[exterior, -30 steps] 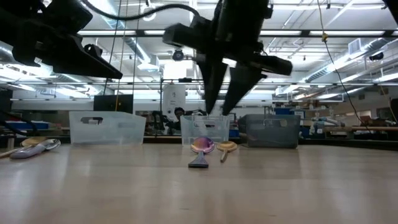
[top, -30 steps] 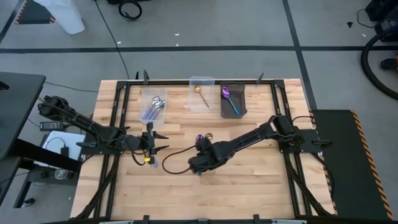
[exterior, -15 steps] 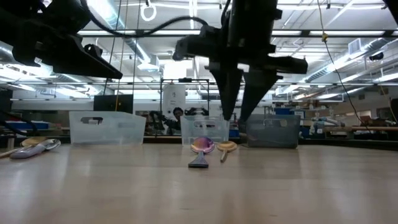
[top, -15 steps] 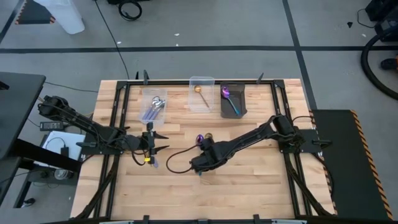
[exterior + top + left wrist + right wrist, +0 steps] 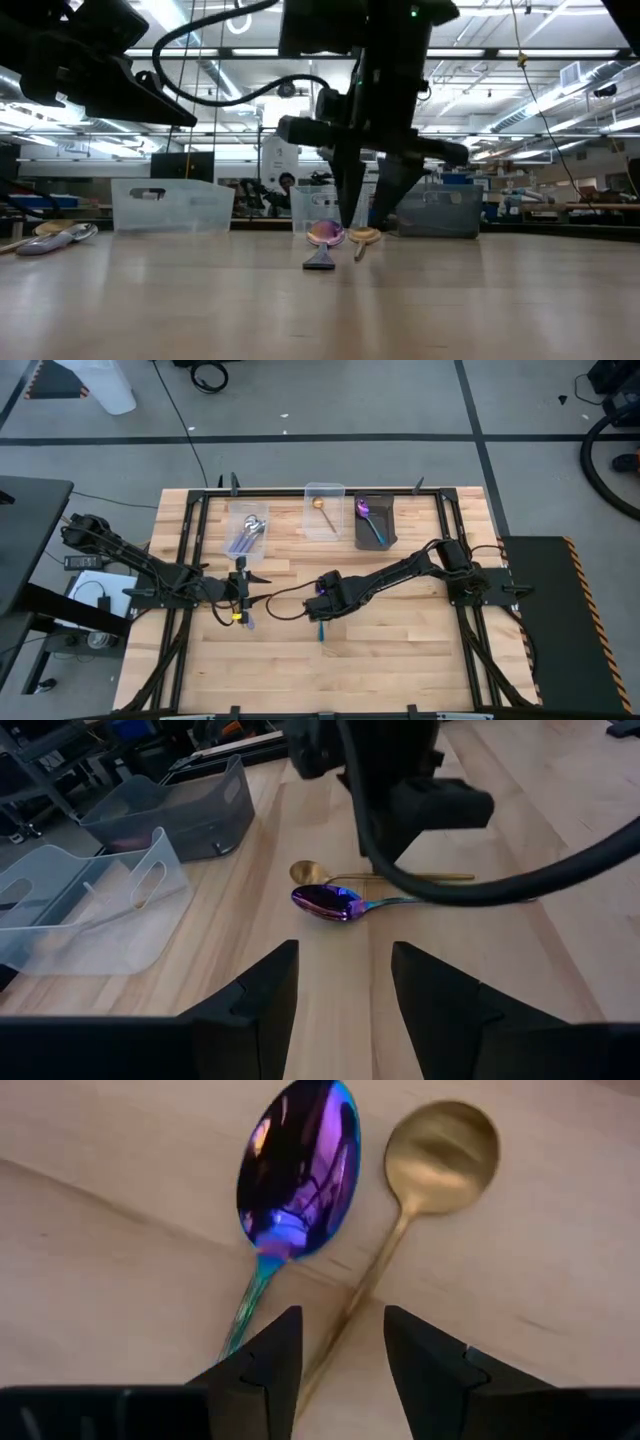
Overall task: Sort silverware by color (type)
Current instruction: Put the gold spoon into the right transparent bin
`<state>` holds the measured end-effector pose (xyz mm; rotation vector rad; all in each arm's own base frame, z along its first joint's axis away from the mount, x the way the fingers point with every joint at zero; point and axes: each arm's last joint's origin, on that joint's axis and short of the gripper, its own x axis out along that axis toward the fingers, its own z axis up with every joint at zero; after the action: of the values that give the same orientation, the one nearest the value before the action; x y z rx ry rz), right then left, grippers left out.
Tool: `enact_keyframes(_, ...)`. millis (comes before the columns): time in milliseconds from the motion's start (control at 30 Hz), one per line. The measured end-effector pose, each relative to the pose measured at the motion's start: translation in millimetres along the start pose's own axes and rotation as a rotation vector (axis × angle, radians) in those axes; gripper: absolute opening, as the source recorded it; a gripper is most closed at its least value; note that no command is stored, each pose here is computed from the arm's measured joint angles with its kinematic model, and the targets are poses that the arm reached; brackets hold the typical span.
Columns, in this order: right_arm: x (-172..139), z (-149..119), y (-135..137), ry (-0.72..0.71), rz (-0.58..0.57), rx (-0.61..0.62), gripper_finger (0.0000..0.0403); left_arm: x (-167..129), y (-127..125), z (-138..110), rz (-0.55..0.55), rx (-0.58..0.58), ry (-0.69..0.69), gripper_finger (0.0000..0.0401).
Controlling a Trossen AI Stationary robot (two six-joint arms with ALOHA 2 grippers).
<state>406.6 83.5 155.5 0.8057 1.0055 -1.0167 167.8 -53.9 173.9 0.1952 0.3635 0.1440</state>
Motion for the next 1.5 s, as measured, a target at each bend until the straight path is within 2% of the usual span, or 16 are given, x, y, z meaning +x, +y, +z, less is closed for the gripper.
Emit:
enact_keyframes(200, 9.1, 1.8, -6.4, -0.004, -0.027, 0.001, 0.0165, 0.0, 0.6, -2.2, 0.022, 0.039, 0.023, 0.0172)
enact_keyframes(433, 21.7, -2.8, -7.8, -0.015, 0.026, 0.017, 0.0167, -1.8, 6.8, -12.4, 0.215, 0.100, 0.117, 0.0172)
enact_keyframes(767, 26.3, -7.0, -13.0, -0.003, 0.026, 0.028, 0.0157, -0.5, 12.2, -13.2, 0.259, 0.082, 0.131, 0.0172)
enact_keyframes(900, 26.7, -7.6, -13.8, 0.020, 0.021, 0.001, 0.0129, -0.1, 10.7, -13.3, 0.207, 0.076, 0.131, 0.0172)
enact_keyframes(1067, 28.6, -6.0, -15.4, 0.065, 0.011, -0.017, 0.0075, -0.8, 5.7, -13.3, 0.098, 0.073, 0.130, 0.0172)
enact_keyframes(1267, 29.8, -2.8, -17.0, 0.130, 0.007, -0.026, 0.0020, -3.4, 0.6, -14.9, 0.061, 0.093, 0.138, 0.0172)
enact_keyframes(1500, 28.7, 1.8, -17.2, 0.171, 0.001, -0.034, 0.0015, -5.0, -2.0, -16.0, 0.045, 0.105, 0.144, 0.0172)
